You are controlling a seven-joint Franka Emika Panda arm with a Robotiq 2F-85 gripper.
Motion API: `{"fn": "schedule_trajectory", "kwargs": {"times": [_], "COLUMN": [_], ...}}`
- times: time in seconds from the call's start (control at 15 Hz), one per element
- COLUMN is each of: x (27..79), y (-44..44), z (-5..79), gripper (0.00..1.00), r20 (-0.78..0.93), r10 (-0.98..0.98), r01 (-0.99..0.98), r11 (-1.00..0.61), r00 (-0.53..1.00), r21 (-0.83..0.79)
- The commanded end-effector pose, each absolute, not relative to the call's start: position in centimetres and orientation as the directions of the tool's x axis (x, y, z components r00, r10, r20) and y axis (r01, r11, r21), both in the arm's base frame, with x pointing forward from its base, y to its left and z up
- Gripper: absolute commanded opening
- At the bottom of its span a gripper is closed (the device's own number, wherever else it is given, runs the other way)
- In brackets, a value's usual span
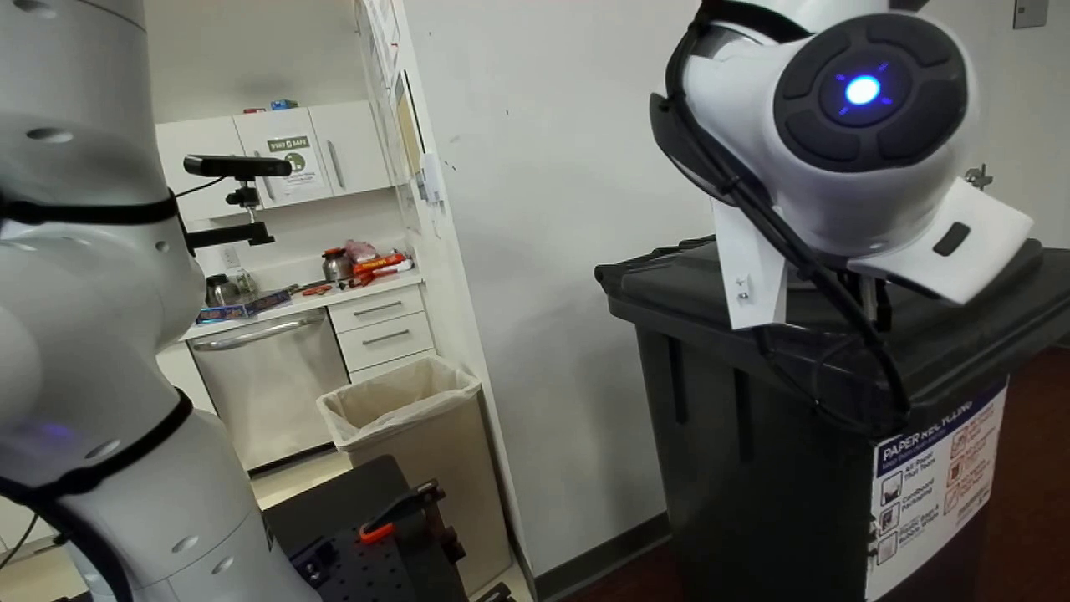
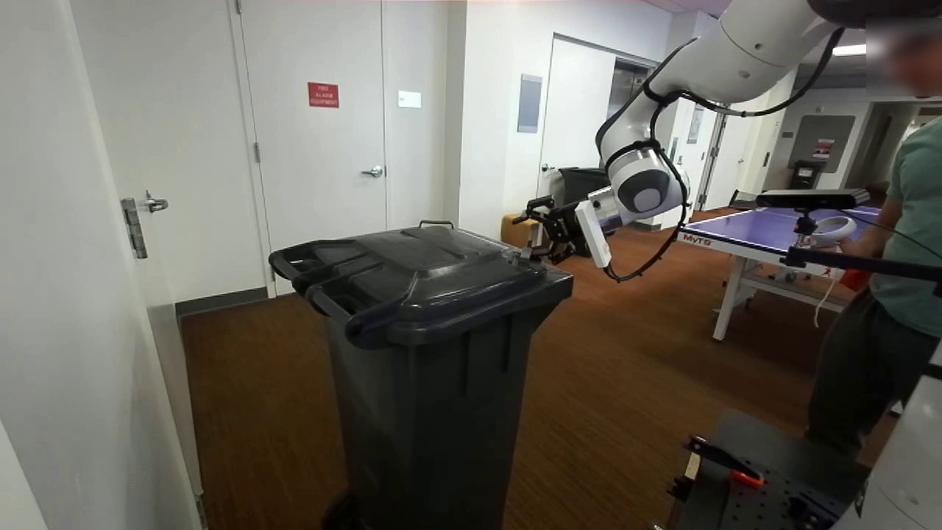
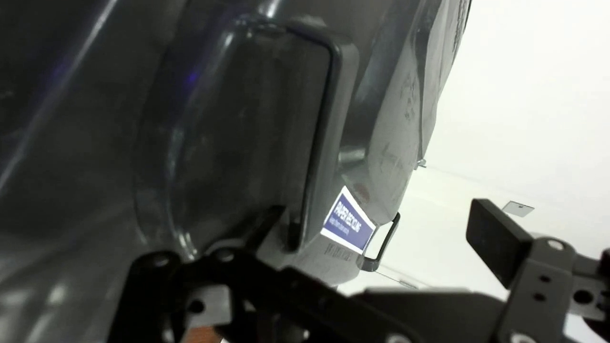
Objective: Open the bin
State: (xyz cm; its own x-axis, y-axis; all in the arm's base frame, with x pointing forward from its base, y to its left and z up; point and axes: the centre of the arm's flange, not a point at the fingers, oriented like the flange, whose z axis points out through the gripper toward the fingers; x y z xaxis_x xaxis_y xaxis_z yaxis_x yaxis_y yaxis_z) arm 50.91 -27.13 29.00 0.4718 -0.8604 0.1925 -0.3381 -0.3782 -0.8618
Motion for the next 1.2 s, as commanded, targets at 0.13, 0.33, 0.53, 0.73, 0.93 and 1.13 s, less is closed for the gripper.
{"fn": "schedule_trajectory", "kwargs": {"times": [0.13,0.33,0.53,0.73,0.93,1.13], "x": [52.3,51.9,52.1,52.7,52.7,52.7], "y": [-28.5,-28.9,-29.4,-29.7,-29.5,-29.0], "z": [29.0,29.8,31.0,31.2,29.9,27.9], "gripper": [1.0,1.0,1.0,1.0,1.0,1.0], "r20": [0.152,0.082,0.0,-0.028,-0.019,-0.015], "r10": [-0.861,-0.851,-0.844,-0.842,-0.836,-0.831], "r01": [-0.32,-0.348,-0.377,-0.362,-0.345,-0.335], "r11": [-0.337,-0.298,-0.24,-0.201,-0.205,-0.208], "r00": [0.486,0.519,0.537,0.538,0.548,0.557], "r21": [-0.886,-0.889,-0.895,-0.91,-0.916,-0.919]}}
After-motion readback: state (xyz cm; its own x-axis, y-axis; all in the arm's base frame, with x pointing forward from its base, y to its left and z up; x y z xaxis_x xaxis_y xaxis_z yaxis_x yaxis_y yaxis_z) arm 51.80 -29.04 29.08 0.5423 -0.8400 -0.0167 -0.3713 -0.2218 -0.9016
